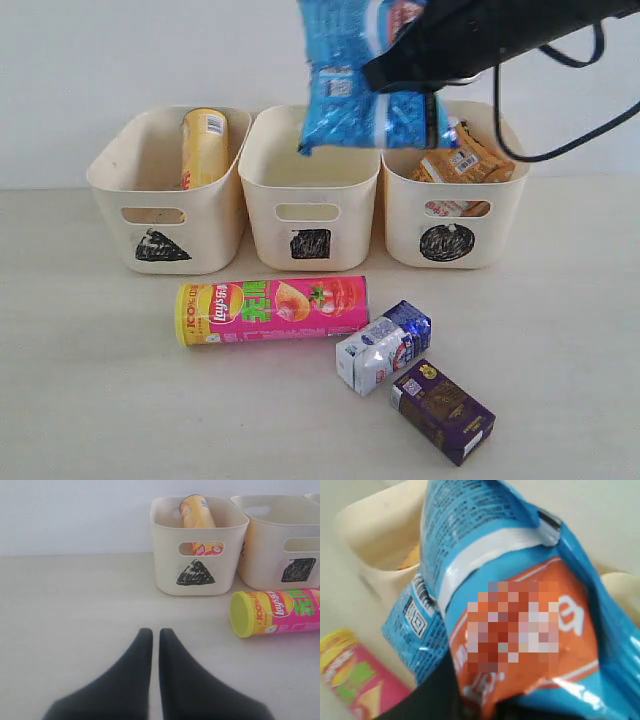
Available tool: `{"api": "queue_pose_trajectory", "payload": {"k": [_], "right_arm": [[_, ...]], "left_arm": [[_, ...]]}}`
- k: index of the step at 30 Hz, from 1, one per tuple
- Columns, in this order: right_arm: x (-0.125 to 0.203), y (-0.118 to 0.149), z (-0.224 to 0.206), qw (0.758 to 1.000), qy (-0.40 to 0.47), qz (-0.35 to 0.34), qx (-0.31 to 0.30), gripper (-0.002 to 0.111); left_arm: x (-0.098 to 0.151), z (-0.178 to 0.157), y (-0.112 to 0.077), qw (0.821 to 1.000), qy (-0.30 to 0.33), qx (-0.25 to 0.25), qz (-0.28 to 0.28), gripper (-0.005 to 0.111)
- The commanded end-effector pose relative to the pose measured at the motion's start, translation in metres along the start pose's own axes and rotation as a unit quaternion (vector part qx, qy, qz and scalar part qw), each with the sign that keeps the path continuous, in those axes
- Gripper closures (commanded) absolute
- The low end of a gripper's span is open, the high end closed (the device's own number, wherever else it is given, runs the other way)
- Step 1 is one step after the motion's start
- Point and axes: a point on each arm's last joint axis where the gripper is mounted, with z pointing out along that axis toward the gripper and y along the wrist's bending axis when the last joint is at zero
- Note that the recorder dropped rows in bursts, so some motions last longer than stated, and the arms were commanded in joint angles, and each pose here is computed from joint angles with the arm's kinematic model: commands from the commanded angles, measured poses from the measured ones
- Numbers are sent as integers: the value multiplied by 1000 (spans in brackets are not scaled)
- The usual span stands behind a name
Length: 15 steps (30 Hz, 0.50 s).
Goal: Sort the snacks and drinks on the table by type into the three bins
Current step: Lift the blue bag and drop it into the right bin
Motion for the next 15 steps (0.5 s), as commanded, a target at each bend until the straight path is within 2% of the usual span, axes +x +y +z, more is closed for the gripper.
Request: {"api": "queue_pose_trajectory", "payload": {"k": [1, 8, 15], "right_arm": [[0, -48, -10, 992, -56, 62, 94, 108], [9, -82, 11, 967, -123, 126, 184, 108], [43, -106, 61, 946, -134, 171, 240, 108]], "left_arm": [[-1, 0, 0, 1000, -6, -1, -5, 103], [-1, 0, 0, 1000, -6, -1, -5, 103], [-1, 0, 0, 1000, -6, -1, -5, 103]]}}
